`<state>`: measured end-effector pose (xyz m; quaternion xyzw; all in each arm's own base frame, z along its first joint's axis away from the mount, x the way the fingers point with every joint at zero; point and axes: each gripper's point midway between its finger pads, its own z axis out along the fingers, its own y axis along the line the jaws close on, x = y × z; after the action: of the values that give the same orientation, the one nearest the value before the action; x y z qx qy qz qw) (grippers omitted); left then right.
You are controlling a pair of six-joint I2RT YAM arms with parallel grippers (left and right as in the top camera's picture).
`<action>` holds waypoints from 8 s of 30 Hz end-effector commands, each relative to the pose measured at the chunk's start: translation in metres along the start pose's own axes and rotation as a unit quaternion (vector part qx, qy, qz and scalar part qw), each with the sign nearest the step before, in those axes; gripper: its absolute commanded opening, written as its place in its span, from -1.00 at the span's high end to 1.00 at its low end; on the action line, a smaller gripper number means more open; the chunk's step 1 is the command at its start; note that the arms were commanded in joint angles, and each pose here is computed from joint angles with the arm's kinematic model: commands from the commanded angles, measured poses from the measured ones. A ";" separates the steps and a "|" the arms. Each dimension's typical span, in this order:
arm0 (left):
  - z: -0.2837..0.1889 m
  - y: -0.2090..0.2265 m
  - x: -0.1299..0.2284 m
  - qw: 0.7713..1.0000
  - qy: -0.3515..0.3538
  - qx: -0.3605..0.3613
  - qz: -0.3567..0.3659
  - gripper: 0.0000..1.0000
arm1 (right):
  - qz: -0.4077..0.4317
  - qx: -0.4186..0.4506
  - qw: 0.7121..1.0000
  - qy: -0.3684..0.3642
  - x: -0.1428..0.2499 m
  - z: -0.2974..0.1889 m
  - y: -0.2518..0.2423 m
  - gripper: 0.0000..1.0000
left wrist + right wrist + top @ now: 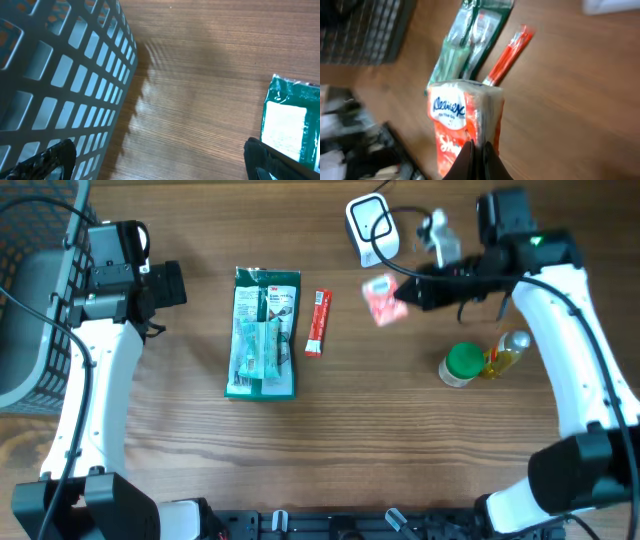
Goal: Scan the item barcode
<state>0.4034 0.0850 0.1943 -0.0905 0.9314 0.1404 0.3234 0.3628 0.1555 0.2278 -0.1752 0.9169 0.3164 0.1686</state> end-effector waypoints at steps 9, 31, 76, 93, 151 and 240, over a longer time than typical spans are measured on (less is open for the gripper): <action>-0.001 0.001 -0.002 1.000 -0.004 -0.001 0.003 -1.00 | -0.128 0.266 0.949 -0.112 -0.084 -0.070 0.007 0.91; -0.001 0.001 -0.002 1.000 -0.004 -0.001 0.003 -1.00 | -0.201 0.397 0.894 -0.053 -0.139 0.083 -0.109 0.91; -0.001 0.001 -0.002 1.000 -0.004 -0.001 0.003 -1.00 | 0.125 0.316 0.926 0.166 0.045 0.003 -0.057 0.78; -0.001 0.001 -0.002 1.000 -0.004 -0.001 0.003 -1.00 | 0.146 0.210 0.952 0.168 0.070 0.095 -0.045 0.13; -0.001 0.001 -0.002 1.000 -0.004 -0.001 0.003 -1.00 | 0.171 0.234 0.957 0.008 0.055 0.264 -0.029 0.91; -0.001 0.001 -0.002 1.000 -0.004 -0.001 0.003 -1.00 | 0.136 0.214 0.949 0.187 0.113 0.206 -0.016 0.43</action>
<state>0.4037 0.0849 0.1945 -0.0905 0.9313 0.1402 0.3239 0.3092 0.2546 0.0132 -0.0727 0.9916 0.1024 -0.0294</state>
